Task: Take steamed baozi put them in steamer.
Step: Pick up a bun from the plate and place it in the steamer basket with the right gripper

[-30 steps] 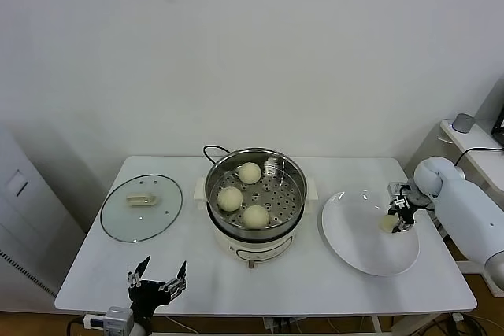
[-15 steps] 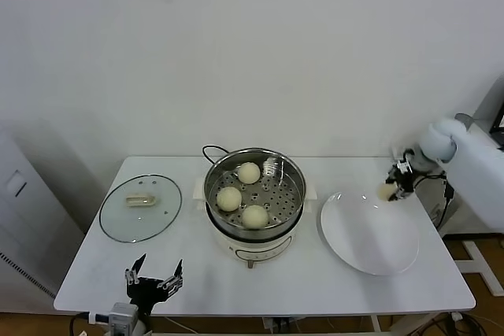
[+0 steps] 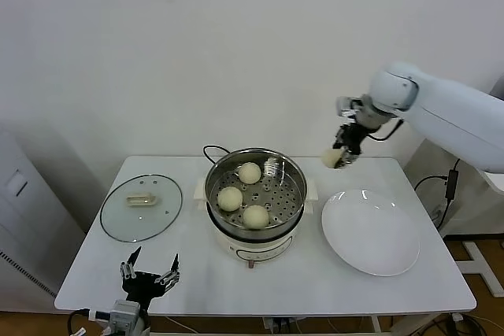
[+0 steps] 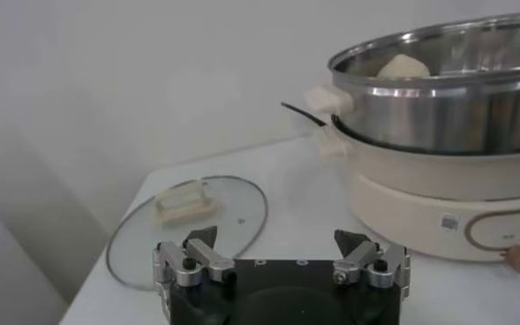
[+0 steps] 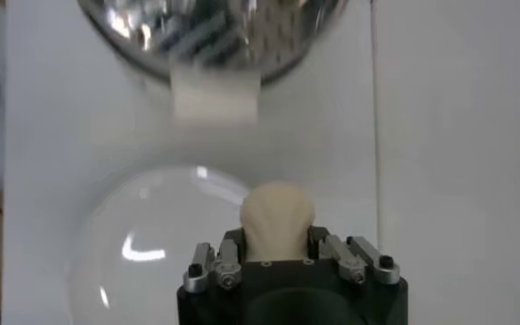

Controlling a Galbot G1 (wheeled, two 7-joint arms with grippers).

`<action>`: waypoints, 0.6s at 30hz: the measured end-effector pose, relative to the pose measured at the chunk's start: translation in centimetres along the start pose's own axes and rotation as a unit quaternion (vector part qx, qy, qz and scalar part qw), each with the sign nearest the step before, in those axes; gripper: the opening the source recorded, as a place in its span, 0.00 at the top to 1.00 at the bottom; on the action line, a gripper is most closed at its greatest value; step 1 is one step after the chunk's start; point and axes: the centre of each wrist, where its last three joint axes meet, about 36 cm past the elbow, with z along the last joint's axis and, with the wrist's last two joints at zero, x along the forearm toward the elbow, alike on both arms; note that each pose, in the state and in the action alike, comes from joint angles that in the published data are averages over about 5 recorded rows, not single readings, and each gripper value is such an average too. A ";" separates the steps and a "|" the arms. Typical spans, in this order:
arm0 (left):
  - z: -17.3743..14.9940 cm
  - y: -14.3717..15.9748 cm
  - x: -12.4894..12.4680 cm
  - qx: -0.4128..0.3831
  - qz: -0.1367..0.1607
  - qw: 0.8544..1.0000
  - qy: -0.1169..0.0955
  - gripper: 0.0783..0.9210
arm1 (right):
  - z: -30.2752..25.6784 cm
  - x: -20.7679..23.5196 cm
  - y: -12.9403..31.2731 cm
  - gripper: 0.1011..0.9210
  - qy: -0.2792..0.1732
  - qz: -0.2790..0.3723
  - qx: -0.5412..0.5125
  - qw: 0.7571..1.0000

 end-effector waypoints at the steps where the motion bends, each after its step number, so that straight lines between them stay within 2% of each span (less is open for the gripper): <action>1: -0.1 0.0 0.0 0.000 0.000 1.000 -0.001 0.12 | -0.9 -0.1 0.0 0.60 0.000 -0.002 -0.001 1.000; 9: -0.4 0.0 -0.3 -0.001 -0.001 1.000 -0.007 0.12 | -6.8 -2.2 0.0 0.60 0.008 -0.018 -0.002 1.000; 18: -0.4 0.0 -0.7 0.001 0.000 1.000 -0.006 0.12 | -10.9 -6.4 0.4 0.60 0.018 -0.039 0.003 0.999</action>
